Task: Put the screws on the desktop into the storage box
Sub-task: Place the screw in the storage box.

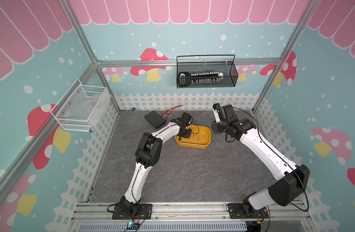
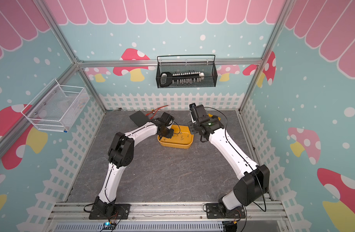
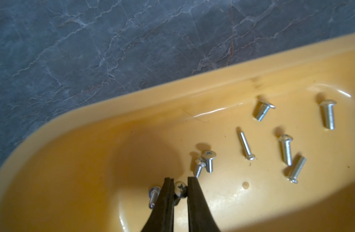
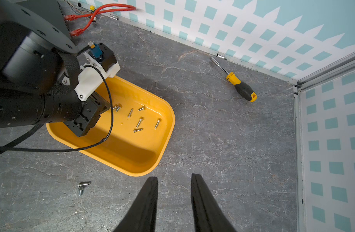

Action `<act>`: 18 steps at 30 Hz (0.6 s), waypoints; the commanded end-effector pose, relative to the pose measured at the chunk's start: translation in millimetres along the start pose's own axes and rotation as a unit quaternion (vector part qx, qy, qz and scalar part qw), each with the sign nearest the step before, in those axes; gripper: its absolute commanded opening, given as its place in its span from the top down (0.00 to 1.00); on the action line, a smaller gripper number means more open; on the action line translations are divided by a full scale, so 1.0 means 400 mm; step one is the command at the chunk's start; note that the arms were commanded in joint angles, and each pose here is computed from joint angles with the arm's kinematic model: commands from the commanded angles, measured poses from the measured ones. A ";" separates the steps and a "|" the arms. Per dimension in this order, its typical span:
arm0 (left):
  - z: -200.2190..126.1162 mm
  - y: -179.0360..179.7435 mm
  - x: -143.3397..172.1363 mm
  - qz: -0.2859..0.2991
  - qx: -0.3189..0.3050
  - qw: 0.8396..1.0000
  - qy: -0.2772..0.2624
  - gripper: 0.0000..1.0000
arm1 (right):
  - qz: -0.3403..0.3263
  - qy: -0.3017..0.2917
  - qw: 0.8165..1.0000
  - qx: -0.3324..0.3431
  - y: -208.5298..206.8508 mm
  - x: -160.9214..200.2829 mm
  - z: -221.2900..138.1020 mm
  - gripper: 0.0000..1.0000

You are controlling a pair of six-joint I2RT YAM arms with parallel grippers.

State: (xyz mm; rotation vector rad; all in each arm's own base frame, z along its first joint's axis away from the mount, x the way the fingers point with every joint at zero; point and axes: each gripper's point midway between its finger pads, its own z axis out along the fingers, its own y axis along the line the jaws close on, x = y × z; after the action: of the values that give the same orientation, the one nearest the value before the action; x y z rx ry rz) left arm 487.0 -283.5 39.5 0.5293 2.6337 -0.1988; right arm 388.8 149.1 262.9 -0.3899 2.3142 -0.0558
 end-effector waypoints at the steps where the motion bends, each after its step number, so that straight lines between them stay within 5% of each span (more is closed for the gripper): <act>1: 0.006 0.004 0.000 -0.003 -0.009 1.000 0.004 0.81 | 0.002 0.003 1.000 0.006 -0.009 0.004 0.005 0.65; 10: -0.046 0.003 -0.038 -0.003 -0.012 1.000 -0.020 0.72 | 0.009 -0.008 1.000 -0.002 -0.007 -0.008 -0.017 0.65; 18: -0.366 -0.020 -0.182 -0.023 0.008 0.989 -0.145 0.70 | 0.015 -0.017 0.993 -0.115 0.100 0.013 -0.046 0.64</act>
State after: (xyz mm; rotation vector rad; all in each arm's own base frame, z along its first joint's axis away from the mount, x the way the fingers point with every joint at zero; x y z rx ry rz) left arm 486.4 -281.6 98.6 0.4863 2.5559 -0.2144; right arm 376.6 165.8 268.1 -0.4326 2.2982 0.0909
